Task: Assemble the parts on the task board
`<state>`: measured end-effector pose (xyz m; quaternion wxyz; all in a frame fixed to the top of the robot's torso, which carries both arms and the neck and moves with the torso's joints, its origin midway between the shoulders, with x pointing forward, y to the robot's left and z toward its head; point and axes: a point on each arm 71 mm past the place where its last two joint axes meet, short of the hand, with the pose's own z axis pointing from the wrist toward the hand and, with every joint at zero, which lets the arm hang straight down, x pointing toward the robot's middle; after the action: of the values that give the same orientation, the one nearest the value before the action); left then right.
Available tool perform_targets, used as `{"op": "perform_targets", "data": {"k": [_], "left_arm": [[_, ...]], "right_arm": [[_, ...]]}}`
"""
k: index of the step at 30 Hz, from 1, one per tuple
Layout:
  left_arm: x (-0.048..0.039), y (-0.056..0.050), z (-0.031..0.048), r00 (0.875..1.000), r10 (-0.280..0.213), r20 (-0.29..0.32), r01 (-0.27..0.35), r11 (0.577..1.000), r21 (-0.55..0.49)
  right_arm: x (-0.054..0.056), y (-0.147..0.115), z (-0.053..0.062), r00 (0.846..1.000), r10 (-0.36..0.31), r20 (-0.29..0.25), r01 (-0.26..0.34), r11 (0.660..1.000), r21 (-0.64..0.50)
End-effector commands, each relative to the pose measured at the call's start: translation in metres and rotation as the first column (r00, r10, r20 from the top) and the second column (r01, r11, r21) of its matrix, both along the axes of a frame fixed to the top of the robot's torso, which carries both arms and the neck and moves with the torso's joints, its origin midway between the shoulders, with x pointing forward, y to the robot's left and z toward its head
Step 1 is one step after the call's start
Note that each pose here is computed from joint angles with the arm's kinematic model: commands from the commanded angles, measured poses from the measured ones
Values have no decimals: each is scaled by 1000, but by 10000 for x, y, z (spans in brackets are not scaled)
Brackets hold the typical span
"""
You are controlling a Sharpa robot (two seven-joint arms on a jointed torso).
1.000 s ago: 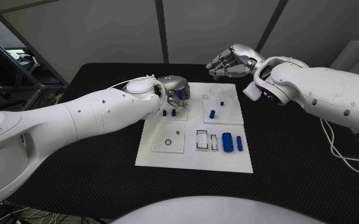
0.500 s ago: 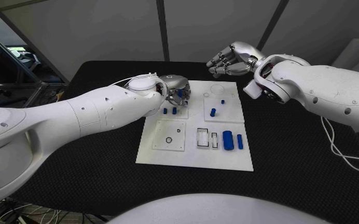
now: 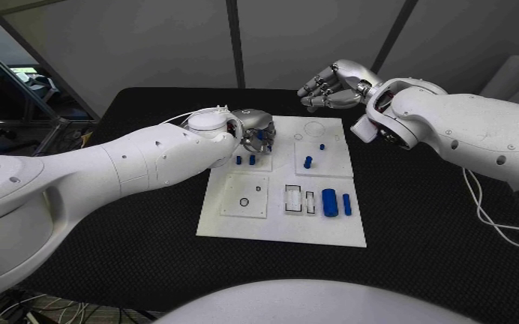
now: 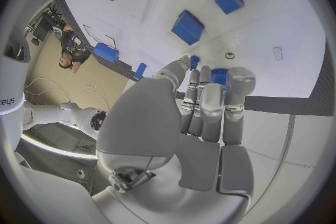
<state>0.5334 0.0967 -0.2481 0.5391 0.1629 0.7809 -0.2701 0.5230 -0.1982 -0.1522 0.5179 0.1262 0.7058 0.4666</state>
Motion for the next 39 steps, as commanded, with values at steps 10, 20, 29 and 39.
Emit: {"op": "perform_targets", "data": {"k": [10, 20, 29, 39], "left_arm": [[7, -50, -21, 1000, -25, -2, 25, 1000, 6], [32, -45, -40, 1000, -18, -11, 18, 1000, 17], [53, -24, -67, 999, -7, -31, 9, 999, 38], [56, -43, -67, 999, -18, -30, 19, 999, 33]], "right_arm": [[-2, 17, 16, 1000, 7, 5, -7, 1000, 3], [-4, 25, 17, 1000, 10, 5, -10, 1000, 3], [-5, 27, 17, 1000, 10, 5, -10, 1000, 3], [-6, 35, 17, 1000, 12, 4, -12, 1000, 4]]}}
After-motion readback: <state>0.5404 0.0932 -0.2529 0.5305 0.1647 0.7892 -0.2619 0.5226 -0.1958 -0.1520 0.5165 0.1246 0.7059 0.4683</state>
